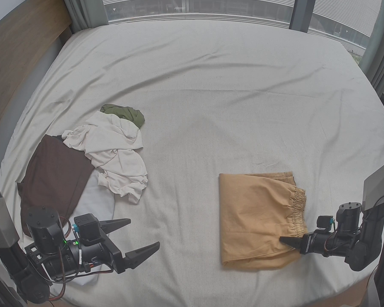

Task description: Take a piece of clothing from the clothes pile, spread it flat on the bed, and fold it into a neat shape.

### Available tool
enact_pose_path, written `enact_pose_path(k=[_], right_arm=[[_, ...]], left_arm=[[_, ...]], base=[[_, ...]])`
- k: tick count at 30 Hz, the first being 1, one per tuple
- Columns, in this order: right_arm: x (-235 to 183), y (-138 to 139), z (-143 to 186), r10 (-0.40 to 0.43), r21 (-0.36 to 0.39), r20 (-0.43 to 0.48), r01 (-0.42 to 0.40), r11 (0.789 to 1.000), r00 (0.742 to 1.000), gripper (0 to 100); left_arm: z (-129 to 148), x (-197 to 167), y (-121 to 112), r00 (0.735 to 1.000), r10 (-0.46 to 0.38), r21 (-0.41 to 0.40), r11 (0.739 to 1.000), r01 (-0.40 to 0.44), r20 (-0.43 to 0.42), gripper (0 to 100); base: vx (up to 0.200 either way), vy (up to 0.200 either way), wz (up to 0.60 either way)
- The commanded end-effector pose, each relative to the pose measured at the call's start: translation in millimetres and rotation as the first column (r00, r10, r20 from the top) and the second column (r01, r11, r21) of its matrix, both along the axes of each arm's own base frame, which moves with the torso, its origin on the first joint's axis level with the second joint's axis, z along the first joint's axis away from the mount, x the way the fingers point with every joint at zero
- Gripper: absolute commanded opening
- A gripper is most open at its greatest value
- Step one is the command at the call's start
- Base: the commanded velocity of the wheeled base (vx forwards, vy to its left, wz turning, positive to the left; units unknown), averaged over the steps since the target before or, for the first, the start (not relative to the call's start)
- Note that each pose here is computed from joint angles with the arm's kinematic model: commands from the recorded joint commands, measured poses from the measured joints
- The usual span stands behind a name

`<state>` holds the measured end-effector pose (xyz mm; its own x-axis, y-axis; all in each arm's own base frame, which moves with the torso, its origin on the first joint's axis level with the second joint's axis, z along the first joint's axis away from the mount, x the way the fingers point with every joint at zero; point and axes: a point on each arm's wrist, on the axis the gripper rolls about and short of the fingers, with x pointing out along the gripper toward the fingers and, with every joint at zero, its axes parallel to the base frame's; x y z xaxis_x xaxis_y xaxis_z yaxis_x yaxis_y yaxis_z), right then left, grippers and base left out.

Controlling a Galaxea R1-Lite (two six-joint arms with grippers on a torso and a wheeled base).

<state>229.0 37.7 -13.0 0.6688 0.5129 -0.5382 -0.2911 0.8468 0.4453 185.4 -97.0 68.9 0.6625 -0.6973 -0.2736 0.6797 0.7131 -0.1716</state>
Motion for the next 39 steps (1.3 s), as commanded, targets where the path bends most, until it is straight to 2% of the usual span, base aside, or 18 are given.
enact_pose_path(k=[1, 10, 18, 23, 34, 39], right_arm=[[-0.1, 1.7, 1.1, 0.008, 0.002, 0.005, -0.008, 1.0, 1.0, 0], [-2.5, 11.2, 20.2, 0.042, 0.03, 0.073, -0.045, 0.999, 0.996, 0], [-8.8, 23.3, 51.8, 0.095, 0.108, 0.172, -0.115, 0.988, 0.98, 0], [-7.8, 30.1, 72.7, 0.105, 0.136, 0.263, -0.144, 0.98, 0.959, 0], [2.6, 40.9, 90.3, 0.11, 0.177, 0.341, -0.179, 0.968, 0.933, 0], [11.1, 51.0, 103.6, 0.121, 0.189, 0.409, -0.214, 0.958, 0.904, 0]], left_arm=[[-0.3, 0.3, -0.1, 1.0, 0.0, 0.0, 1.0, 0.0, 0.0, 100], [0.4, 0.5, 0.1, 1.0, 0.002, -0.002, 1.0, -0.002, 0.001, 100], [1.4, 1.1, 0.9, 1.0, 0.007, -0.006, 1.0, -0.007, 0.006, 100], [2.3, 0.8, 1.1, 1.0, 0.007, -0.008, 1.0, -0.007, 0.01, 100], [3.6, 0.7, 1.8, 1.0, 0.01, -0.011, 1.0, -0.01, 0.015, 100], [5.9, 0.0, 2.2, 1.0, 0.011, -0.016, 1.0, -0.011, 0.024, 100]], base=[[0.0, 0.0, 0.0], [0.0, 0.0, 0.0], [0.0, 0.0, 0.0], [0.0, 0.0, 0.0], [0.0, 0.0, 0.0], [0.0, 0.0, 0.0]])
